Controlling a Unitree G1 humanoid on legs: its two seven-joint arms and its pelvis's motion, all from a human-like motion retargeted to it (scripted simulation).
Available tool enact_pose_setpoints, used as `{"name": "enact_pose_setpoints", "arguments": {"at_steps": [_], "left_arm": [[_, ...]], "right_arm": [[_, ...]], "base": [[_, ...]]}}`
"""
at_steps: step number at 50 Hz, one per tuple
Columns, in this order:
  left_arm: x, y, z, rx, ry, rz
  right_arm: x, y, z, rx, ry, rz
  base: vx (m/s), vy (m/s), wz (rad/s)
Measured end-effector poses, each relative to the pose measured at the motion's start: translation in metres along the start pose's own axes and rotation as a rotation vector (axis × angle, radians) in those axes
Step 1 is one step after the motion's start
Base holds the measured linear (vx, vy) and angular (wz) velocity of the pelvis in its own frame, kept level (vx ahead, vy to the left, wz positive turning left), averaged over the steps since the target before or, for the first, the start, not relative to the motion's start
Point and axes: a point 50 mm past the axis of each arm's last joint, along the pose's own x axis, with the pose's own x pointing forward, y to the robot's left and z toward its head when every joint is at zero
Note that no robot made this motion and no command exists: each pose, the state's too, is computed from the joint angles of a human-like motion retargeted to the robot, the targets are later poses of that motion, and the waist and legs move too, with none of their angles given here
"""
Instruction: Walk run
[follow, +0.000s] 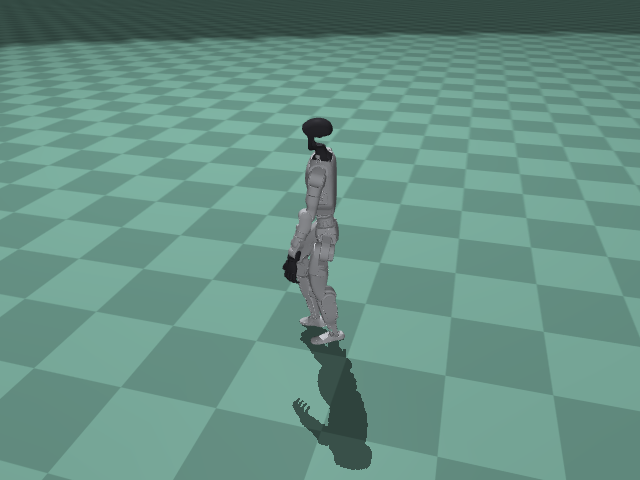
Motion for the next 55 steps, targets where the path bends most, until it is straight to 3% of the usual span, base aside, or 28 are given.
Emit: {"name": "enact_pose_setpoints", "arguments": {"at_steps": [4, 7, 10, 15, 20, 25, 30, 35, 38, 44, 50, 55], "left_arm": [[-0.016, 0.066, 0.064, -0.064, -0.193, 0.177], [-0.031, 0.091, 0.100, -0.183, -0.323, 0.222], [-0.041, 0.093, 0.125, -0.237, -0.478, 0.217], [-0.023, 0.058, 0.076, -0.239, -0.453, 0.185], [0.000, -0.011, 0.000, -0.194, -0.105, 0.029], [-0.011, -0.091, -0.085, -0.185, 0.233, -0.174], [-0.052, -0.160, -0.158, -0.291, 0.546, -0.408], [-0.091, -0.185, -0.206, -0.283, 0.745, -0.688], [-0.098, -0.184, -0.218, -0.220, 0.779, -0.680], [-0.070, -0.167, -0.186, -0.305, 0.656, -0.567], [-0.008, -0.062, -0.078, -0.337, 0.275, -0.195], [-0.006, 0.030, 0.029, -0.298, -0.188, -0.050]], "right_arm": [[-0.006, 0.010, -0.071, -0.053, 0.197, 0.145], [-0.019, 0.015, -0.121, -0.020, 0.381, 0.301], [-0.031, 0.022, -0.153, 0.073, 0.499, 0.326], [-0.033, 0.032, -0.157, 0.201, 0.508, 0.313], [-0.009, 0.020, -0.086, 0.227, 0.293, 0.272], [-0.001, -0.005, 0.031, 0.138, -0.144, 0.129], [-0.034, -0.031, 0.145, 0.062, -0.518, 0.076], [-0.082, -0.040, 0.217, -0.014, -0.789, 0.144], [-0.086, -0.039, 0.216, -0.039, -0.854, 0.118], [-0.032, -0.005, 0.136, -0.050, -0.532, 0.166], [-0.001, 0.001, 0.008, -0.032, -0.149, 0.138], [-0.008, 0.009, -0.093, -0.003, 0.215, 0.165]], "base": [[1.27, -0.43, 1.49], [1.34, -0.60, 1.45], [1.28, -0.63, 0.41], [1.45, -0.62, -0.16], [1.19, -0.52, -0.61], [1.04, -0.45, -0.77], [1.13, -0.23, -1.31], [0.90, -0.06, -1.04], [2.26, 0.09, -0.12], [1.49, 0.04, -0.05], [1.11, -0.13, 0.92], [1.24, -0.33, 1.16]]}}
